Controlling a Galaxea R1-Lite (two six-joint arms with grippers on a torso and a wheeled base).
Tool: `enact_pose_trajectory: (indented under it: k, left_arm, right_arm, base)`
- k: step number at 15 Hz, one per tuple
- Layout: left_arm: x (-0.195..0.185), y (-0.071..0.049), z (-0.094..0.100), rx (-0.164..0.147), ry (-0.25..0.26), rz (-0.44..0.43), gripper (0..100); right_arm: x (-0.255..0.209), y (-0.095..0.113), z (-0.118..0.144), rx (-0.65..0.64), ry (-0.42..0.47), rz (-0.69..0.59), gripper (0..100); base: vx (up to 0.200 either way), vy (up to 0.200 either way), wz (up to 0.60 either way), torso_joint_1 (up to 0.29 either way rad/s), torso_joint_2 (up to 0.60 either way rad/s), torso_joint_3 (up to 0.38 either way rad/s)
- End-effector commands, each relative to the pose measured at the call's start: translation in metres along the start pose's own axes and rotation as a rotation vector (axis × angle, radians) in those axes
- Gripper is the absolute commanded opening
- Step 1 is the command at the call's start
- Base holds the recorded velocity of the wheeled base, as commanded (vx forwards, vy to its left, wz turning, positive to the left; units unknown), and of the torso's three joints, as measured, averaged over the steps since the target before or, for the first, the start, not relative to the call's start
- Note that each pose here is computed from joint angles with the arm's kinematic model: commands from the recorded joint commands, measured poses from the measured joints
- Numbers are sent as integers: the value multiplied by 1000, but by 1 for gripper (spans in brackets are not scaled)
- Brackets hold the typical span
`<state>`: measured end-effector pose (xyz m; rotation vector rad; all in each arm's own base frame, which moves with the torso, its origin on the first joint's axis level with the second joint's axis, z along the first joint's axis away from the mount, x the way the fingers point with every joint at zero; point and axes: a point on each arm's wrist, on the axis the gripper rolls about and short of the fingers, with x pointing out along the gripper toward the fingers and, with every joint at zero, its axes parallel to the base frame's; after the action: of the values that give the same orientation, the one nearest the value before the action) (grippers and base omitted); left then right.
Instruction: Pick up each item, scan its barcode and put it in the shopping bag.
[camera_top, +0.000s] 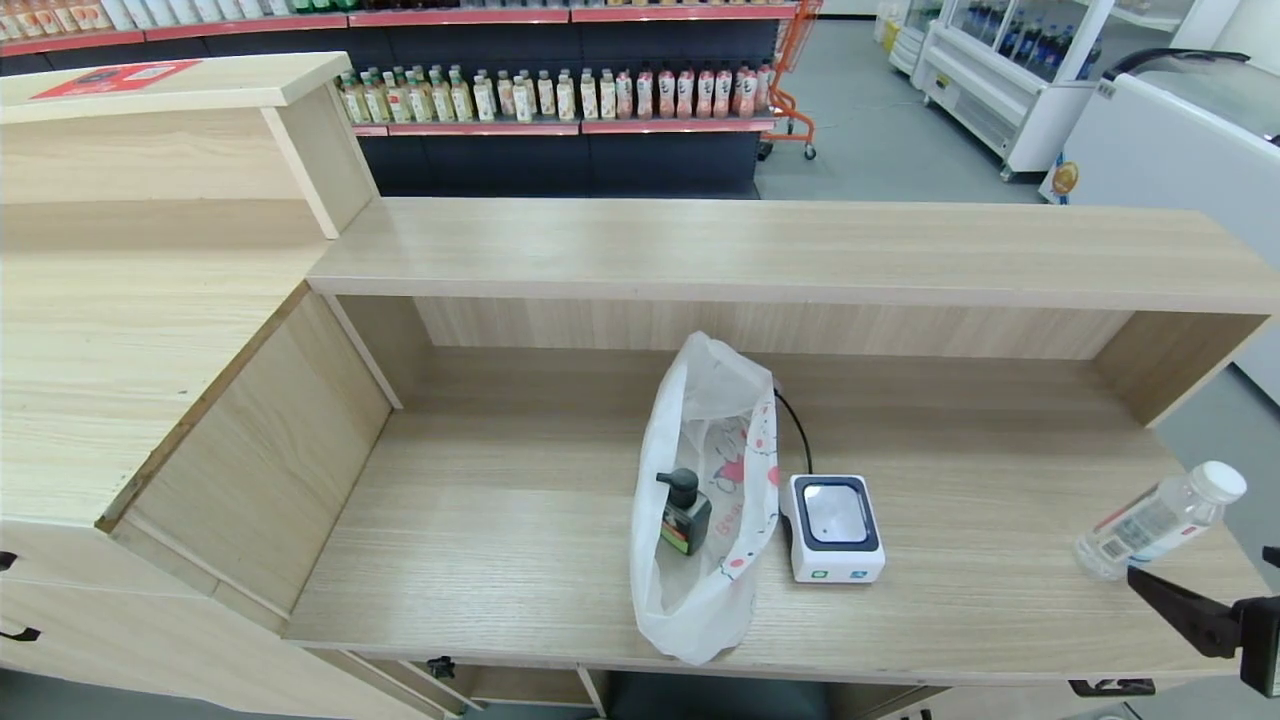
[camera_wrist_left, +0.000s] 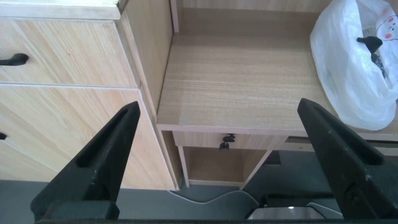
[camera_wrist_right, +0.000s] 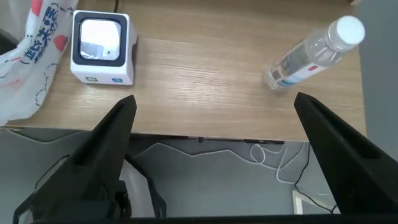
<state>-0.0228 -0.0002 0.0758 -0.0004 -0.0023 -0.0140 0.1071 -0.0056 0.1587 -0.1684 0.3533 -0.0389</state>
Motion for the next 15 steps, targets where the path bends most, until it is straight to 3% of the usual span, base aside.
enact_pose_trajectory:
  k: [1,15]
  left_arm:
    - [0,0,0,0,1,0,100]
    - [0,0,0,2,-1,3,100]
  right_arm:
    - [-9,-4,-1,12,-32,-40,100]
    - [-11,-6,-11,2,84,-67,100]
  base:
    - [0,-200,0,-2,7,2]
    - [0,-200,0,1,0,3]
